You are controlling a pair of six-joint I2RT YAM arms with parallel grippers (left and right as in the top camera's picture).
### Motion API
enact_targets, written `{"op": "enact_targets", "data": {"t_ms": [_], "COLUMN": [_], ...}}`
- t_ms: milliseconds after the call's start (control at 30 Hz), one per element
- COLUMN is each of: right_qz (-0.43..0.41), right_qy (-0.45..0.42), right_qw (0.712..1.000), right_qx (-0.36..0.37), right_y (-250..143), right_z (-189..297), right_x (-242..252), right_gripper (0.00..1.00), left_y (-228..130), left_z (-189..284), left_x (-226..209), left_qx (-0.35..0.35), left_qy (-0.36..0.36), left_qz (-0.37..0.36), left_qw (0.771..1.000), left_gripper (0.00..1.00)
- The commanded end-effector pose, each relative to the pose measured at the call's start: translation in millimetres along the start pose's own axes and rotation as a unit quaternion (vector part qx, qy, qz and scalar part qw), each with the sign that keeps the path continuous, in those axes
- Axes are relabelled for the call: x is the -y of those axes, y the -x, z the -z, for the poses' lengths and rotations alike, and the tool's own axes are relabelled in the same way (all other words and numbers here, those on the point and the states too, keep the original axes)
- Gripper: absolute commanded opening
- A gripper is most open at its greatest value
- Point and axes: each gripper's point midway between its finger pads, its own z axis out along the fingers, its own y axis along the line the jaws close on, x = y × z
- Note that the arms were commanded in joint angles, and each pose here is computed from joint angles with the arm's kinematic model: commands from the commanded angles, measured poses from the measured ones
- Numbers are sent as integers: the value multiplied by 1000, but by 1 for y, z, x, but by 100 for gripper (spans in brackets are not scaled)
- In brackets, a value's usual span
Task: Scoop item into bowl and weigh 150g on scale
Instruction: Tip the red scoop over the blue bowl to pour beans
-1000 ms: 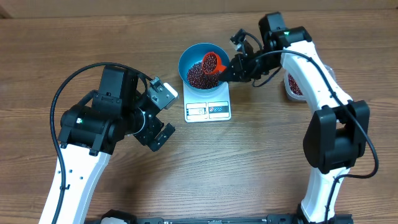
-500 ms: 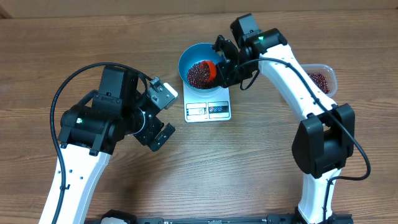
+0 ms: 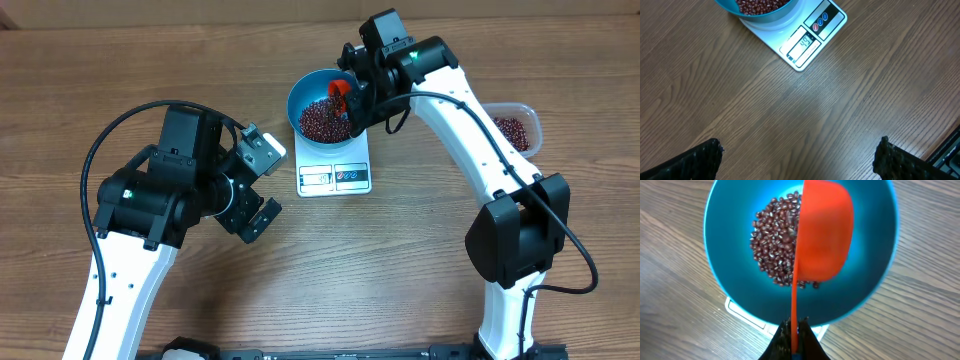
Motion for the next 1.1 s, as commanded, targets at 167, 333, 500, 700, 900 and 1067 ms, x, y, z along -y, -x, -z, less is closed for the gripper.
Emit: {"op": "enact_targets", "data": {"t_ms": [167, 333, 500, 700, 900, 1067], "right_qz": [16, 28, 37, 63, 79, 99], "right_qy": [-56, -89, -132, -166, -232, -235], "right_qw": [998, 996, 990, 984, 969, 966], "right_qx": [18, 13, 13, 21, 33, 38], "right_y": [12, 11, 12, 18, 24, 24], "right_z": [25, 32, 36, 44, 59, 64], "right_x": [9, 13, 18, 10, 12, 1], "right_gripper": [4, 4, 4, 4, 4, 4], "left_y": [1, 1, 1, 1, 1, 1], "left_z": [-1, -1, -1, -1, -1, -1], "left_x": [1, 1, 1, 1, 1, 1], "left_qx": [3, 3, 3, 3, 3, 3], "left_qy": [-8, -8, -8, -8, -8, -8], "left_qz": [7, 7, 7, 7, 7, 7], "left_qw": [1000, 1000, 1000, 1000, 1000, 1000], "left_gripper": [100, 100, 100, 100, 100, 100]}}
